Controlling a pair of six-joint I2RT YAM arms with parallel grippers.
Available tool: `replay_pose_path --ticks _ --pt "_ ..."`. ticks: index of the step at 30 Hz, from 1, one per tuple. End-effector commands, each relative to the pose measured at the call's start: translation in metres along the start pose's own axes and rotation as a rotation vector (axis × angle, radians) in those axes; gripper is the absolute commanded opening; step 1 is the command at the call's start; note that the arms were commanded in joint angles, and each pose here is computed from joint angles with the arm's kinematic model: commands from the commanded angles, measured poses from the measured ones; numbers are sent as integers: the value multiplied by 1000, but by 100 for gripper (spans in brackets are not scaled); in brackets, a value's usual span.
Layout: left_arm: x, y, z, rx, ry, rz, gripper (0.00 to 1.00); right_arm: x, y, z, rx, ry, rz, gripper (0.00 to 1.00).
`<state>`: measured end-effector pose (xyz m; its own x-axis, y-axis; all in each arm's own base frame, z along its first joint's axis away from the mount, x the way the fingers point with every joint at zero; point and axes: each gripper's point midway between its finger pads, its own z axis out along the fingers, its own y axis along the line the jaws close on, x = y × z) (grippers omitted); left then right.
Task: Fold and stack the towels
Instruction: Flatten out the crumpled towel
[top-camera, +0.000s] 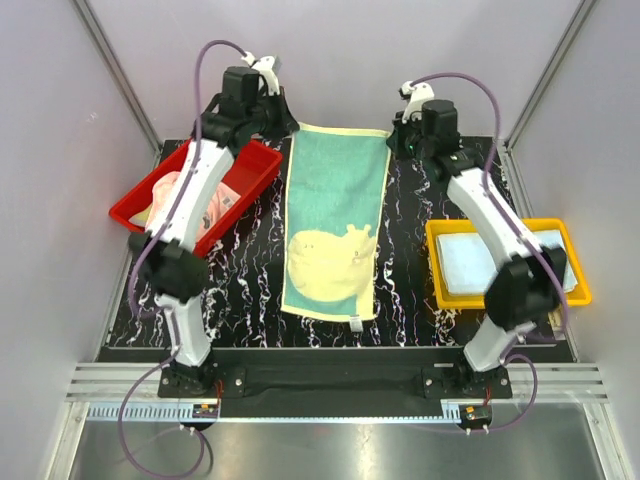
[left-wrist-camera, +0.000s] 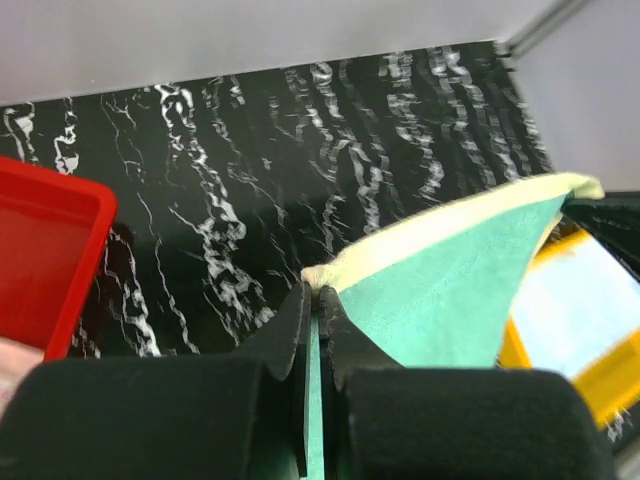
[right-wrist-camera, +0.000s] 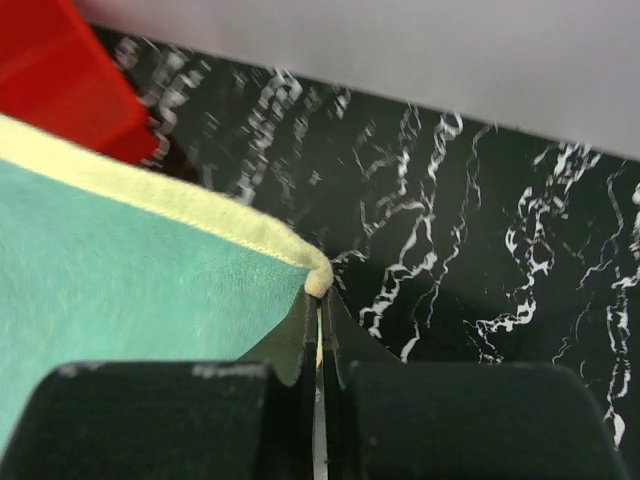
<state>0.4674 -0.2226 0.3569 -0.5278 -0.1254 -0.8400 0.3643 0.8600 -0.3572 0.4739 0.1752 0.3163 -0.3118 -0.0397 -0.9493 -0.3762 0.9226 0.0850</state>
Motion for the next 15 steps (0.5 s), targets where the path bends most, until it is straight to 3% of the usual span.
replay_pose_path --ticks 1,2,3,7,15 --pt "-6 20 53 128 5 -37 0 -9 -15 43 -41 -53 -83 0" --pt "-12 30 63 131 -14 -41 0 -11 -19 53 -37 -59 -100 0" --pt "7 48 94 119 23 -60 0 -4 -23 64 -37 -51 -111 0" --pt "17 74 136 168 3 -67 0 21 -35 104 -58 -35 -174 0" --pt "49 82 142 219 25 26 0 63 -28 105 -122 -28 -232 0"
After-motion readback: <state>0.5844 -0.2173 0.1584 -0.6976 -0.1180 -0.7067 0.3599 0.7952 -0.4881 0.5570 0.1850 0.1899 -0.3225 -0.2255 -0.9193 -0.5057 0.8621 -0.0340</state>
